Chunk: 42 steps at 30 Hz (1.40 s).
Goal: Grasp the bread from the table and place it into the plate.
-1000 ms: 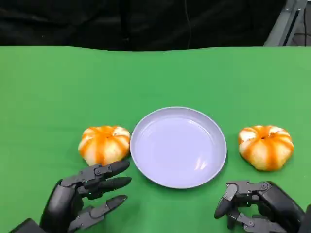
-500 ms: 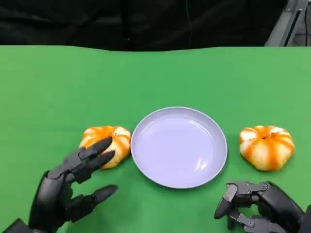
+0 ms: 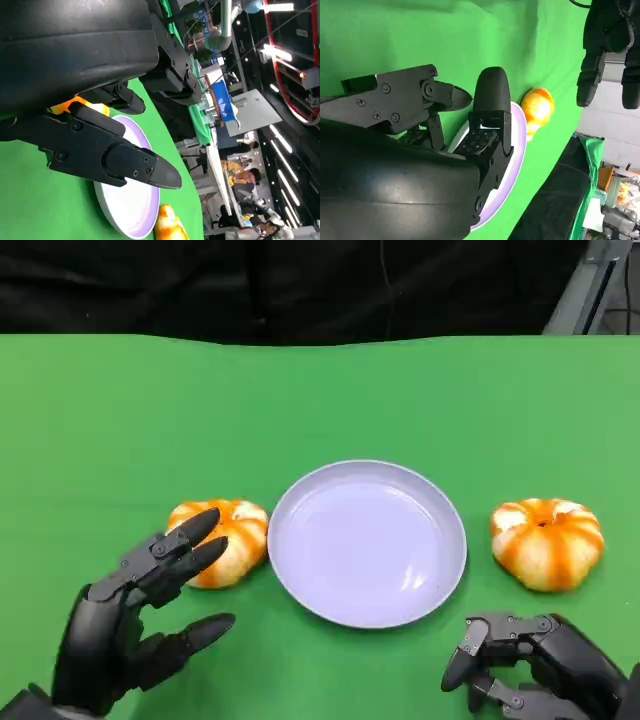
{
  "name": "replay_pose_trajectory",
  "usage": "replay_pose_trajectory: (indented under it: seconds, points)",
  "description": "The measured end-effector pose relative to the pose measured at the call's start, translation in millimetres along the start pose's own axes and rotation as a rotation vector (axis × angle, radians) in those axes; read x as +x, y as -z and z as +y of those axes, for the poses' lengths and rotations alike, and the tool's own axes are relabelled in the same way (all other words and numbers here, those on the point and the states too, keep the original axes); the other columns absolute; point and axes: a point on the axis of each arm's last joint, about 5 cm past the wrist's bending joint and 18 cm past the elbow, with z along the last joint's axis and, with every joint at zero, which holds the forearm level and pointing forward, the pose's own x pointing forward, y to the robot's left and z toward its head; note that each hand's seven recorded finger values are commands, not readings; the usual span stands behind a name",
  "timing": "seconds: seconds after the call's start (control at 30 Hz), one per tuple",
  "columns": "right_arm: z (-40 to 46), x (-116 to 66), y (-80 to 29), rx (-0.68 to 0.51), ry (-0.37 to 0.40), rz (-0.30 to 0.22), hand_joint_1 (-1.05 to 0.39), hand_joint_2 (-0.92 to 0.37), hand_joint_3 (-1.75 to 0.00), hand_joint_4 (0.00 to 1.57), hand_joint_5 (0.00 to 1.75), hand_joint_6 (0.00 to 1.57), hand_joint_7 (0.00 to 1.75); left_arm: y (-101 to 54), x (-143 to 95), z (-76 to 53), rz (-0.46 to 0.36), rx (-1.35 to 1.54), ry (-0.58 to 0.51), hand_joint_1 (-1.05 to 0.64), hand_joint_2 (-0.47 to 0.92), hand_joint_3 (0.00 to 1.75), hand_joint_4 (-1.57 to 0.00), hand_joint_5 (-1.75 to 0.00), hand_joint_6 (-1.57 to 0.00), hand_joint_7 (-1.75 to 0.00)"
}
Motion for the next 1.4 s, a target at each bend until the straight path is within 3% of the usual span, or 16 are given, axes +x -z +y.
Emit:
replay_pose_trajectory:
  seconds: [0.9, 1.03, 1.2, 1.4]
  points:
    - [0.1, 0.2, -0.2, -0.001, -0.001, -0.001, -0.01, -0.92, -0.46, 0.72, 1.53, 0.81, 1.07, -6.5, 7.2, 5.5, -0.063, 0.139, 0.008, -0.62, 0.92, 0.02, -0.58, 0.00, -0.56, -0.01]
    - [0.2, 0.2, -0.2, -0.001, -0.001, -0.001, 0.00, -0.92, -0.47, 0.72, 1.52, 0.81, 1.07, -9.9, 12.6, 8.5, -0.075, 0.316, 0.051, -0.64, 0.92, 0.01, -0.58, 0.00, -0.60, -0.02]
    - [0.6, 0.5, -0.8, -0.001, -0.001, -0.003, -0.01, -0.92, -0.47, 0.72, 1.51, 0.82, 1.06, -10.7, 36.1, 18.8, -0.099, 0.607, 0.106, -0.67, 0.92, 0.04, -0.56, 0.00, -0.57, 0.00]
    - [1.0, -0.1, -0.5, -0.001, -0.001, -0.001, -0.01, -0.92, -0.47, 0.72, 1.51, 0.81, 1.05, -4.4, 38.4, 13.9, -0.103, 0.649, 0.107, -0.66, 0.92, 0.05, -0.55, 0.00, -0.56, 0.00]
